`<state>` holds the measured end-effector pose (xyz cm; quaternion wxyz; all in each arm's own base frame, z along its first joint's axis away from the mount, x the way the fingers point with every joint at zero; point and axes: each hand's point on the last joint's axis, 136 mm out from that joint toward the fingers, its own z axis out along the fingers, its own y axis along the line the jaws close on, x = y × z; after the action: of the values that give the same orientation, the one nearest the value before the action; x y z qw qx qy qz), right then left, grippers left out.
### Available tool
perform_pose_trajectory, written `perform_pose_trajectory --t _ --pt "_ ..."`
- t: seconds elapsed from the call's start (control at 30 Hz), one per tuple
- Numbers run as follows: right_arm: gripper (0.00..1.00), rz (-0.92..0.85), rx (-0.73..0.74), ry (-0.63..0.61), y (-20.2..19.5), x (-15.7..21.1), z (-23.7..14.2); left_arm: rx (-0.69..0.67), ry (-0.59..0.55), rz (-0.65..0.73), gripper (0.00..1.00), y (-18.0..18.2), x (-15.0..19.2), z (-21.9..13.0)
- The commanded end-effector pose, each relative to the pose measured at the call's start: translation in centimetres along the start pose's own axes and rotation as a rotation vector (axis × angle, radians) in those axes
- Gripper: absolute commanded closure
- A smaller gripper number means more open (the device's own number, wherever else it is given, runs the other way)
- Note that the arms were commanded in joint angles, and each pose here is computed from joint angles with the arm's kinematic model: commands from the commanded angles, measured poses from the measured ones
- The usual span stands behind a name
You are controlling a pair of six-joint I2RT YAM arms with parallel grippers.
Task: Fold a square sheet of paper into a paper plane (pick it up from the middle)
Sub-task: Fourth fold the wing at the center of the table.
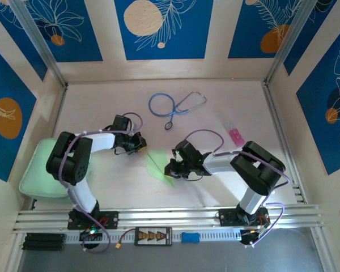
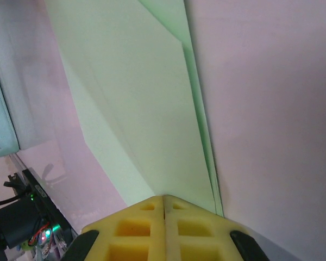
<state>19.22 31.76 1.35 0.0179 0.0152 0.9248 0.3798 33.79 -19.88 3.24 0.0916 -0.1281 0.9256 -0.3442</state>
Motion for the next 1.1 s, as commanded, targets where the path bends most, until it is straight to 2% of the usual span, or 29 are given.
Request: perform_pose_trajectory --t 0.0,0.07,0.2,0.3,0.4,0.6,0.8,1.07 --pt "0.99 0.048 0.120 0.103 -4.0 2.7 -0.1 0.038 -0.056 0.048 0.89 -2.4 -0.4 -2.8" --pt "0.99 0.048 0.113 0.097 -3.9 2.4 -0.2 0.070 -0.041 0.082 0.88 -3.8 1.0 -3.1" --pt "0.98 0.043 0.091 0.089 -3.3 2.0 -0.2 0.116 0.058 0.161 0.88 -5.7 5.6 -1.7" --pt "0.98 0.035 0.078 0.087 -2.8 1.9 -0.3 0.122 0.132 0.177 0.88 -5.6 8.6 0.1" --pt "0.98 0.030 0.082 0.088 -2.7 1.7 -0.3 0.114 0.171 0.170 0.89 -5.0 10.2 1.6" --pt "0.98 0.026 0.073 0.085 -2.3 1.5 -0.5 0.065 0.203 0.157 0.89 -3.3 10.9 3.4" --pt "0.94 -0.042 0.015 0.038 1.2 0.5 -2.6 -0.036 0.206 0.154 0.92 -0.8 11.2 3.5" --pt "0.94 -0.091 0.028 0.087 1.9 2.5 -2.4 -0.044 0.204 0.164 0.92 -1.0 11.0 3.4"
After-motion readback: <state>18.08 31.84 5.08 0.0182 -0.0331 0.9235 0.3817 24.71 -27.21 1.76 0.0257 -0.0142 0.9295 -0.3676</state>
